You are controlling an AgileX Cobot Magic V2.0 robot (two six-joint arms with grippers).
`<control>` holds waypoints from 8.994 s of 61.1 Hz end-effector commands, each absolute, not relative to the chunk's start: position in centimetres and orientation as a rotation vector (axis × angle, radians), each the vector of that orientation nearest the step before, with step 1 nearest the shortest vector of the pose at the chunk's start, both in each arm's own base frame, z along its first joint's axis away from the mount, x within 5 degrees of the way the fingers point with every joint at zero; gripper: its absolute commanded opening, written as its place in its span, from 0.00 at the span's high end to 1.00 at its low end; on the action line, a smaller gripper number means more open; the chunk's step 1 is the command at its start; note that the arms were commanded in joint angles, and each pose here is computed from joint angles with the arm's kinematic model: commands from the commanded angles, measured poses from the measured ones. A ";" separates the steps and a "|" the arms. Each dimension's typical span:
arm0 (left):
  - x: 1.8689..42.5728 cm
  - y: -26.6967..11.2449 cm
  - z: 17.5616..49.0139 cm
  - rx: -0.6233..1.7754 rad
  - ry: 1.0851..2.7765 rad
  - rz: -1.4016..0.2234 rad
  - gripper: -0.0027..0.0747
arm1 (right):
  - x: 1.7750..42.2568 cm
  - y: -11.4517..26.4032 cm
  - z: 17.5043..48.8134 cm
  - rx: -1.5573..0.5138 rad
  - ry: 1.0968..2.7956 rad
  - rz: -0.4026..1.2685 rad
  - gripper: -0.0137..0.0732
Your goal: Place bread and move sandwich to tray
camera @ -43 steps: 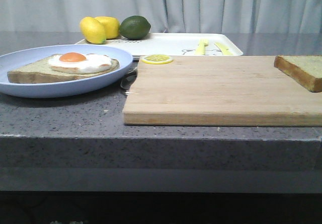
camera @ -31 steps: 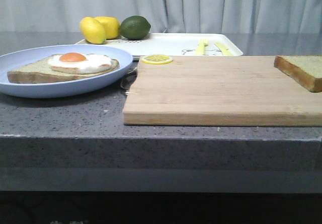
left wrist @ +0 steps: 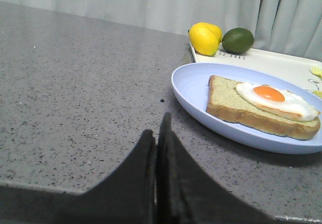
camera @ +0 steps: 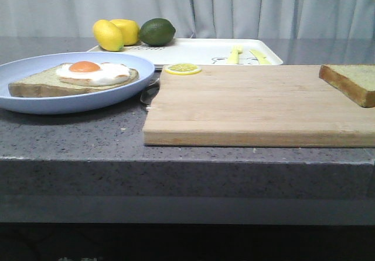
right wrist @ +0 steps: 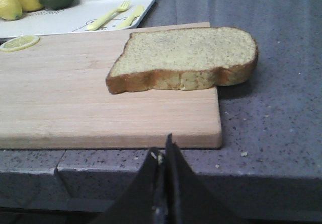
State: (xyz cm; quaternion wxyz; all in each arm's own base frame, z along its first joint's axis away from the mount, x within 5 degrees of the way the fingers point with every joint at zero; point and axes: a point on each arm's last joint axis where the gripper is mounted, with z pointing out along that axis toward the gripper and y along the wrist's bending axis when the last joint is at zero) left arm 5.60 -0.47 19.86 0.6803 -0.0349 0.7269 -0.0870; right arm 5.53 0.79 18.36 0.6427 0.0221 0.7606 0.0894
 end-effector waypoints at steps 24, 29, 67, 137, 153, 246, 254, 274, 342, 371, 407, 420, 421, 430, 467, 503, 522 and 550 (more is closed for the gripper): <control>5.4 -0.4 20.7 -0.084 1.529 -0.207 0.99 | 5.5 0.6 19.2 0.064 1.638 0.197 0.91; 5.4 -0.4 20.7 -0.084 1.529 -0.207 0.99 | 5.5 0.6 19.2 0.064 1.638 0.197 0.91; 4.7 -0.2 24.5 -0.079 1.219 -0.216 0.99 | 4.7 0.7 23.6 0.118 1.497 0.290 0.91; 12.4 -0.8 36.1 -0.009 1.622 -0.105 0.17 | 11.7 1.4 35.4 0.072 1.714 0.267 0.15; 12.4 -0.8 36.1 -0.009 1.622 -0.105 0.07 | 12.1 1.6 35.3 0.068 1.786 0.287 0.14; 12.4 -0.8 36.1 -0.009 1.622 -0.105 0.07 | 30.3 -7.1 28.2 0.376 2.569 0.500 0.65; 12.4 -0.8 36.1 -0.009 1.622 -0.105 0.07 | 29.9 -6.8 29.0 0.371 2.541 0.507 0.92; 12.4 -0.8 36.1 -0.009 1.622 -0.105 0.07 | 27.5 -5.3 33.7 0.348 2.369 0.563 0.91; 12.4 -0.8 36.1 -0.009 1.622 -0.105 0.07 | 31.1 22.9 34.7 0.398 2.036 1.538 0.91; 12.4 -0.8 36.1 -0.009 1.622 -0.105 0.07 | 34.5 25.8 28.4 0.426 2.206 1.540 0.67; 12.4 -0.8 36.1 -0.009 1.622 -0.105 0.07 | 34.5 21.2 30.9 0.178 2.226 1.525 0.53; 12.4 -0.8 36.1 -0.009 1.622 -0.105 0.07 | 32.1 16.8 36.1 -0.102 2.147 1.207 0.68; 12.4 -0.8 36.1 -0.009 1.622 -0.105 0.07 | 31.9 16.5 36.4 -0.122 2.144 1.178 0.70; 12.4 -0.8 36.1 -0.009 1.622 -0.105 0.07 | 30.0 12.8 38.5 -0.292 2.148 0.925 0.92; 12.4 -0.8 36.1 -0.009 1.622 -0.105 0.07 | 20.9 2.1 40.7 -0.107 2.197 0.074 0.91; 12.4 -0.8 36.2 -0.012 1.617 -0.110 0.07 | 7.2 0.9 29.8 -0.048 1.751 0.140 0.91; 18.1 -1.2 35.5 -0.035 1.909 -0.111 0.07 | 7.1 0.9 29.3 -0.042 1.691 0.139 0.91; 29.4 -2.3 31.3 -0.062 2.293 -0.116 0.07 | 7.1 0.9 29.3 -0.042 1.692 0.139 0.91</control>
